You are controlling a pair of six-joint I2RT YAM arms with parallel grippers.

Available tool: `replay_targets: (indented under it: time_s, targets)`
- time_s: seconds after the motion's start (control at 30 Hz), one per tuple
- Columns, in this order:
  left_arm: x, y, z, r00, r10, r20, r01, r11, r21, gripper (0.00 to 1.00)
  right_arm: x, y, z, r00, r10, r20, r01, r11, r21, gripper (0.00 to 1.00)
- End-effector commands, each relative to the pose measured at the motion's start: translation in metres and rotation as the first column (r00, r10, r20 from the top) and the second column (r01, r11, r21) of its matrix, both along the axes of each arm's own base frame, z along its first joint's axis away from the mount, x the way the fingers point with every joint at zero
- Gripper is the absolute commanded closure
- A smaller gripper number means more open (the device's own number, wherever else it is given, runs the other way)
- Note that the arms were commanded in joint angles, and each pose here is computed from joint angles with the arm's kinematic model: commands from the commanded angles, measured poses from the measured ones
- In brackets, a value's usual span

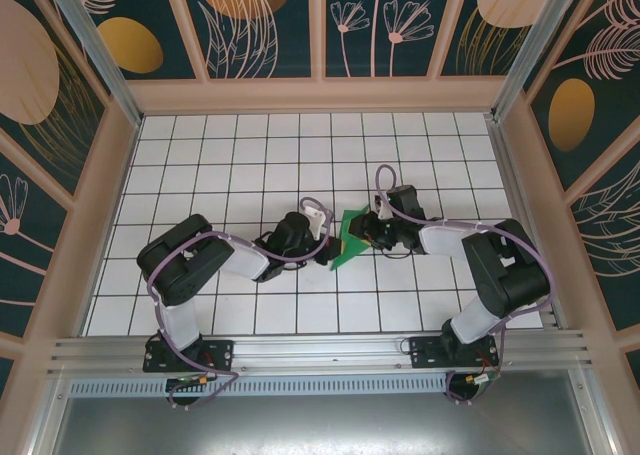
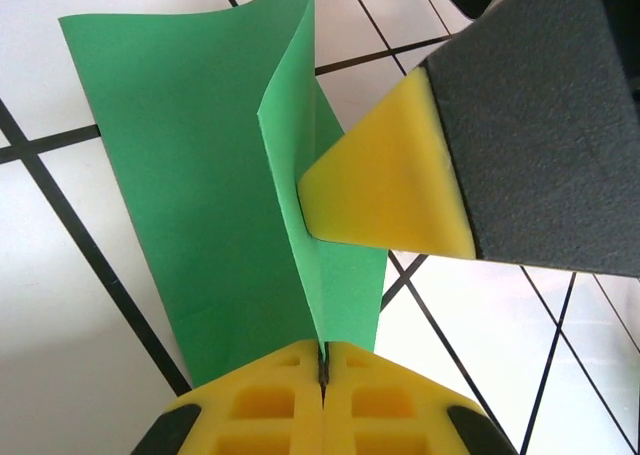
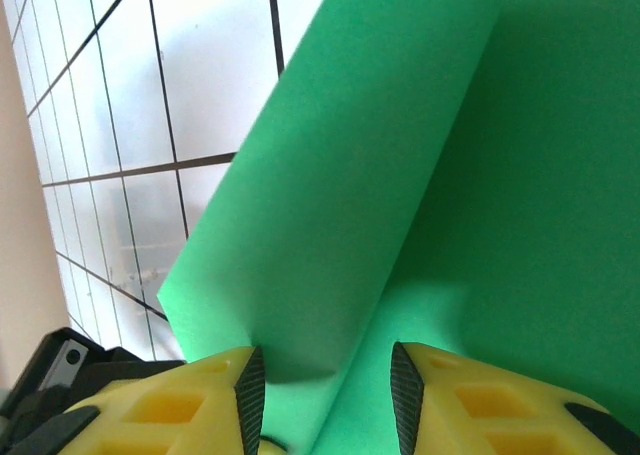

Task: Fold a paper plane with a square sheet of paper (pick it up from the middle)
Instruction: Fourth fold the wing at the center of the table.

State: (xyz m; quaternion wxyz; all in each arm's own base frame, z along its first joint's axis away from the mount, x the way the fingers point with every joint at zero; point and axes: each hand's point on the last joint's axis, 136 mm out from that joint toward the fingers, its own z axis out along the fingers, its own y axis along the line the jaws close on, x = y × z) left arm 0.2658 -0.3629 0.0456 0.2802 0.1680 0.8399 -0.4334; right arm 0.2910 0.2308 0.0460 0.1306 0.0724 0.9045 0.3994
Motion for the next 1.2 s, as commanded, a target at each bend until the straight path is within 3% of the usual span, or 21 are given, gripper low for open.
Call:
replay_targets:
  time_s: [0.0,1.17]
  targets:
    - [-0.004,-0.004,-0.002,0.999,-0.053,-0.001,0.053,0.999,-0.014,0.95,0.0,-0.002,0.005,0.998,0.033,0.057,-0.033,0.999,-0.009,0.59]
    - [0.0,-0.005,-0.01,0.98,-0.084,-0.18,0.071,0.994,-0.078,0.93,-0.001,-0.016,-0.038,0.996,-0.047,-0.07,0.039,0.993,-0.111,0.54]
